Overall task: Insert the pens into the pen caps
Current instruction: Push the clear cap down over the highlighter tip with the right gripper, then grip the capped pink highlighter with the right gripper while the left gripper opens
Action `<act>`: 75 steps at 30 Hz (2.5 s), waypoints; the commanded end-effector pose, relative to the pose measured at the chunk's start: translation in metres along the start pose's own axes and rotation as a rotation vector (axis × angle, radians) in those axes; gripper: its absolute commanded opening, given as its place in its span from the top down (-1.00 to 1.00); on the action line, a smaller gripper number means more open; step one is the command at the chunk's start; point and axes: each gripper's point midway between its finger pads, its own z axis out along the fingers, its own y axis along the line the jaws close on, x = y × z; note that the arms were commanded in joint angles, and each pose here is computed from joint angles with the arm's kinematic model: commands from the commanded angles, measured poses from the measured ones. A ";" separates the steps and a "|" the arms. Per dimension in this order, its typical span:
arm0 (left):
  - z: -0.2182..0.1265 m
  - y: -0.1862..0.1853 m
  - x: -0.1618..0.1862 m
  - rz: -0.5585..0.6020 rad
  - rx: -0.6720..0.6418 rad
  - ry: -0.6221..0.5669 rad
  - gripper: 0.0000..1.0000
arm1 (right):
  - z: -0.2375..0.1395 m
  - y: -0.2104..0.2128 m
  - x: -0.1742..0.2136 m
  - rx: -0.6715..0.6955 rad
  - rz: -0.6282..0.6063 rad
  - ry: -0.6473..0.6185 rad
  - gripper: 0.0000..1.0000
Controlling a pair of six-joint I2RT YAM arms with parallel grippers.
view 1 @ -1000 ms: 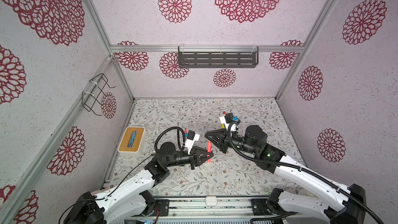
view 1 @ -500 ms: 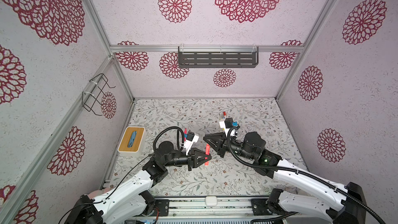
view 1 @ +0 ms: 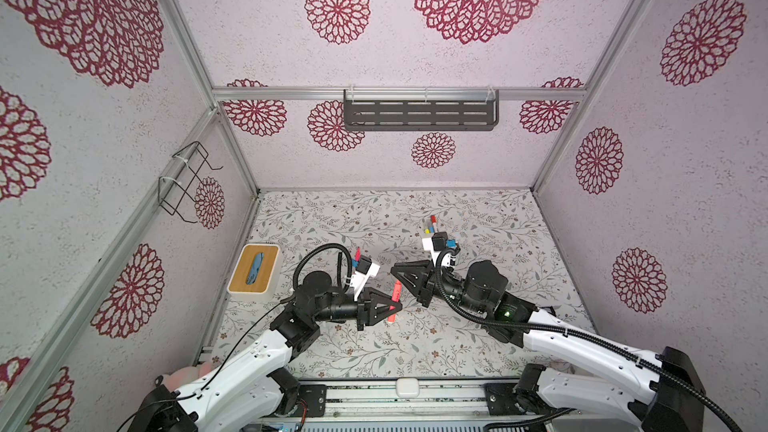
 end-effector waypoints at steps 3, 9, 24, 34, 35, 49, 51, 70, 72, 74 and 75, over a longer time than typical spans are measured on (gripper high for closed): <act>-0.021 0.029 -0.073 0.084 -0.245 -0.281 1.00 | -0.024 0.012 0.037 0.017 -0.073 0.274 0.23; -0.020 0.041 -0.041 0.058 -0.304 -0.223 1.00 | -0.055 0.019 -0.054 0.043 -0.133 -0.001 -0.27; -0.025 0.040 -0.038 0.084 -0.345 -0.253 1.00 | -0.006 0.003 -0.033 0.005 -0.040 0.107 -0.14; -0.022 0.038 -0.035 0.095 -0.355 -0.249 1.00 | 0.014 0.001 -0.028 -0.029 -0.022 0.130 0.01; -0.022 0.038 -0.034 0.096 -0.354 -0.247 1.00 | 0.014 0.001 -0.028 -0.030 -0.021 0.131 0.02; -0.017 0.034 -0.036 0.108 -0.352 -0.248 1.00 | 0.028 -0.002 -0.016 -0.048 0.004 0.166 0.10; -0.017 0.034 -0.036 0.109 -0.355 -0.249 1.00 | 0.029 -0.002 -0.015 -0.047 0.006 0.172 0.09; -0.015 0.032 -0.038 0.120 -0.362 -0.247 1.00 | 0.045 -0.009 0.007 0.004 0.000 0.253 0.62; -0.015 0.032 -0.038 0.120 -0.364 -0.246 1.00 | 0.046 -0.010 0.009 0.008 0.001 0.260 0.71; -0.015 0.032 -0.038 0.118 -0.366 -0.245 1.00 | 0.046 -0.011 0.010 0.012 0.001 0.265 0.76; -0.015 0.031 -0.039 0.120 -0.365 -0.246 1.00 | 0.046 -0.011 0.011 0.012 0.001 0.268 0.80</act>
